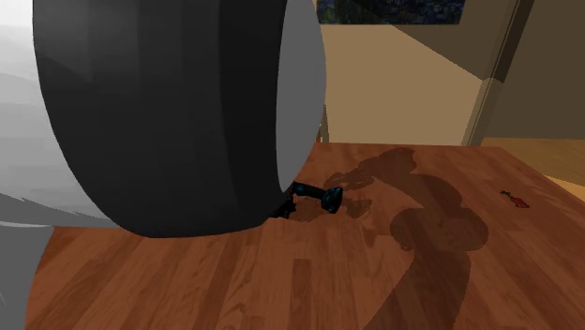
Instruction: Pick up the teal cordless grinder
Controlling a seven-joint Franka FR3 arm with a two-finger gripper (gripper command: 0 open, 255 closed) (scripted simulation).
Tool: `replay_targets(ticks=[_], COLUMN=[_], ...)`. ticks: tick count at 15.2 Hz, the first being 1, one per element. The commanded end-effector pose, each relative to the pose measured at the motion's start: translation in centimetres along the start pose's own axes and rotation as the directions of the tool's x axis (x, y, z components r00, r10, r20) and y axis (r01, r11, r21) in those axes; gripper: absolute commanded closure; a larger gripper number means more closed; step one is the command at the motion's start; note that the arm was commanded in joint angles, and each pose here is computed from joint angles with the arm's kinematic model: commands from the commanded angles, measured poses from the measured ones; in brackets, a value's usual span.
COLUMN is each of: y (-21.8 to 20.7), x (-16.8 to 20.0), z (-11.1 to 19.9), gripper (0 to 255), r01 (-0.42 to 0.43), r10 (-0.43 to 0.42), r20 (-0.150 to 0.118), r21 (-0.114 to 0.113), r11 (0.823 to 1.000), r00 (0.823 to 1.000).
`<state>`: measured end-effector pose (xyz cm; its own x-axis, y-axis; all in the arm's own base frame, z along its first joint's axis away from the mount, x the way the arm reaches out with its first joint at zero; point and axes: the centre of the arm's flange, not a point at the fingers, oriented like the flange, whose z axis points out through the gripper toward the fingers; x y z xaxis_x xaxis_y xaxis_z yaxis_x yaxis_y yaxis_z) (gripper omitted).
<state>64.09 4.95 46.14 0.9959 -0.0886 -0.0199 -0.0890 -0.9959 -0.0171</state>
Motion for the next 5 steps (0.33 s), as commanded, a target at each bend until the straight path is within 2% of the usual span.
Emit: replay_targets(ticks=[1, 5], y=[0.0, 0.0], x=[0.0, 0.0], z=[-1.1, -2.3], gripper=[255, 255], r01=[0.000, 0.000], r10=[0.000, 0.000], r20=[-0.001, -0.001], r21=[0.000, 0.000], r11=[1.000, 1.000], r00=[1.000, 1.000])
